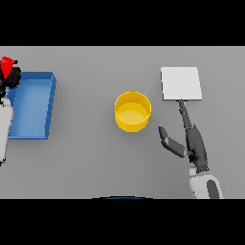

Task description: Pick up the red beaker and tilt it to pour out 1 green nut into yellow bowl. Pick up the yellow bowl and place it on the metallic measuring scale.

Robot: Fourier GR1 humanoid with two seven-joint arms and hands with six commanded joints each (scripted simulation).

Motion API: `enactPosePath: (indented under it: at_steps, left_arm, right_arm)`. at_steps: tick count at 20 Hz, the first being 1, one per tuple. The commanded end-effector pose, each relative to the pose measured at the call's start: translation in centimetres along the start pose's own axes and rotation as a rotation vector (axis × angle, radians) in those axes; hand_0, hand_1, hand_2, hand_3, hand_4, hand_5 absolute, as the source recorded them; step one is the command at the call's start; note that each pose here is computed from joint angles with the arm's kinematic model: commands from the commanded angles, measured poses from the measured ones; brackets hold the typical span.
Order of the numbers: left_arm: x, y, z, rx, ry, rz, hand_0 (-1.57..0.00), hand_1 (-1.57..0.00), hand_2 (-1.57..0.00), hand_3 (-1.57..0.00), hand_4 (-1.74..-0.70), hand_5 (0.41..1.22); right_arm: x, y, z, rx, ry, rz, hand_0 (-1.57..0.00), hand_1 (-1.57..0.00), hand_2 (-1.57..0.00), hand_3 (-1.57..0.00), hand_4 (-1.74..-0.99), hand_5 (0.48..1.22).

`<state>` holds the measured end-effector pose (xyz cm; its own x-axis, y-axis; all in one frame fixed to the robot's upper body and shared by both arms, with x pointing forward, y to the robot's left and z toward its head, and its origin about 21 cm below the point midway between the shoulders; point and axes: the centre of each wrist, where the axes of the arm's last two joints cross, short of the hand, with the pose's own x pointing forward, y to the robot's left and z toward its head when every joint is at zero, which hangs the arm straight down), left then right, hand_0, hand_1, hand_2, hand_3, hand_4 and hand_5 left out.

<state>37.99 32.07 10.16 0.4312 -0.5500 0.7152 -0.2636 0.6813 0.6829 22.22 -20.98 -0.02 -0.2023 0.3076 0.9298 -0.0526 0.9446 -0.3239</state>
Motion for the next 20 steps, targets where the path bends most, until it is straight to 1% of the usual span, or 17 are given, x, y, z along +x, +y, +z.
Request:
enactPosePath:
  at_steps: [1, 4, 5, 6, 7, 8, 9, 10, 11, 12, 13, 14, 15, 17, 18, 20]
  left_arm:
    - [-0.5, -0.3, 0.4, -0.006, 0.017, 0.008, -1.57, -1.57, -1.57, -1.53, -1.74, 1.173]
    - [-1.0, -0.7, 1.4, -0.02, 0.039, 0.022, -1.57, -1.57, -1.57, -1.55, -1.74, 1.088]
    - [-1.6, -0.9, 1.6, -0.019, 0.034, 0.004, -1.57, -1.57, -1.57, -1.56, -1.74, 1.046]
    - [-1.8, -1.1, 1.9, -0.016, 0.03, -0.017, -1.57, -1.57, -1.57, -1.56, -1.71, 0.991]
    - [-2.2, -0.8, 1.8, -0.013, 0.03, -0.034, -1.57, -1.57, -1.57, -1.56, -1.65, 0.941]
    - [-2.3, -1.0, 2.1, -0.018, 0.033, -0.049, -1.57, -1.57, -1.57, -1.56, -1.54, 0.892]
    - [-2.6, -1.1, 2.3, -0.027, 0.03, -0.056, -1.57, -1.57, -1.56, -1.54, -1.4, 0.848]
    - [-2.7, -1.0, 2.6, -0.032, 0.026, -0.055, -1.57, -1.54, -1.5, -1.47, -1.28, 0.81]
    - [-2.8, -0.6, 2.8, -0.044, 0.018, -0.064, -1.5, -1.38, -1.35, -1.31, -1.16, 0.78]
    - [-2.8, -0.7, 3.1, -0.055, 0.008, -0.07, -1.39, -1.22, -1.21, -1.14, -1.07, 0.749]
    - [-3.0, -0.5, 3.2, -0.059, 0.019, -0.08, -1.21, -1.0, -1.02, -0.95, -1.0, 0.72]
    - [-2.7, -0.6, 3.3, -0.069, 0.026, -0.077, -0.97, -0.8, -0.82, -0.77, -0.96, 0.696]
    - [-2.7, -0.4, 3.1, -0.084, 0.027, -0.099, -0.77, -0.64, -0.65, -0.61, -0.92, 0.677]
    - [-3.2, -0.9, 2.8, -0.114, 0.03, -0.153, -0.49, -0.41, -0.42, -0.39, -0.86, 0.657]
    - [-3.2, -1.1, 2.8, -0.127, 0.024, -0.163, -0.39, -0.33, -0.33, -0.31, -0.84, 0.657]
    - [-3.6, -1.1, 2.3, -0.136, 0.007, -0.174, -0.25, -0.21, -0.21, -0.2, -0.81, 0.657]
  right_arm:
    - [-0.1, 0.2, 0.1, -0.001, -0.006, -0.003, 0.0, 0.0, 0.0, 0.0, -1.006, 0.647]
    - [0.2, -0.1, -0.2, -0.008, -0.016, 0.01, 0.0, 0.0, 0.0, 0.0, -1.012, 0.648]
    - [0.2, 0.0, 0.1, -0.009, -0.019, 0.019, 0.0, 0.0, 0.0, 0.0, -1.013, 0.644]
    - [0.0, -0.3, 0.0, -0.011, -0.003, 0.021, 0.0, 0.0, 0.0, 0.0, -1.017, 0.638]
    - [-0.1, -0.6, 0.0, -0.012, -0.002, 0.022, 0.0, 0.0, 0.0, 0.0, -1.021, 0.636]
    - [0.2, -0.6, -0.1, -0.014, -0.011, 0.025, 0.0, 0.0, 0.0, 0.0, -1.021, 0.636]
    - [0.1, -0.6, 0.0, -0.01, -0.016, 0.025, 0.0, 0.0, 0.0, 0.0, -1.017, 0.635]
    - [0.1, -0.2, -0.2, -0.012, -0.007, 0.015, 0.0, 0.0, 0.0, 0.0, -1.012, 0.634]
    - [-0.1, -0.2, 0.0, -0.011, -0.013, 0.007, 0.0, 0.0, 0.0, 0.0, -1.009, 0.634]
    - [-0.1, -0.2, 0.0, -0.013, -0.014, 0.005, 0.0, 0.0, 0.0, 0.0, -1.007, 0.635]
    - [0.2, -0.3, 0.1, -0.012, -0.029, 0.01, 0.0, 0.0, 0.0, 0.0, -1.004, 0.636]
    - [0.1, -0.5, 0.2, -0.014, -0.02, 0.009, 0.0, 0.0, 0.0, 0.0, -1.004, 0.635]
    - [0.1, -0.7, 0.2, -0.011, -0.019, -0.003, 0.0, 0.0, 0.0, 0.0, -1.005, 0.634]
    - [0.6, -0.1, 0.0, -0.011, -0.025, 0.001, 0.0, 0.0, 0.0, 0.0, -1.009, 0.639]
    - [0.6, -0.1, 0.0, -0.011, -0.023, 0.007, 0.0, 0.0, 0.0, 0.0, -1.011, 0.639]
    - [0.4, -0.1, -0.3, -0.012, -0.01, 0.01, 0.0, 0.0, 0.0, 0.0, -1.012, 0.639]
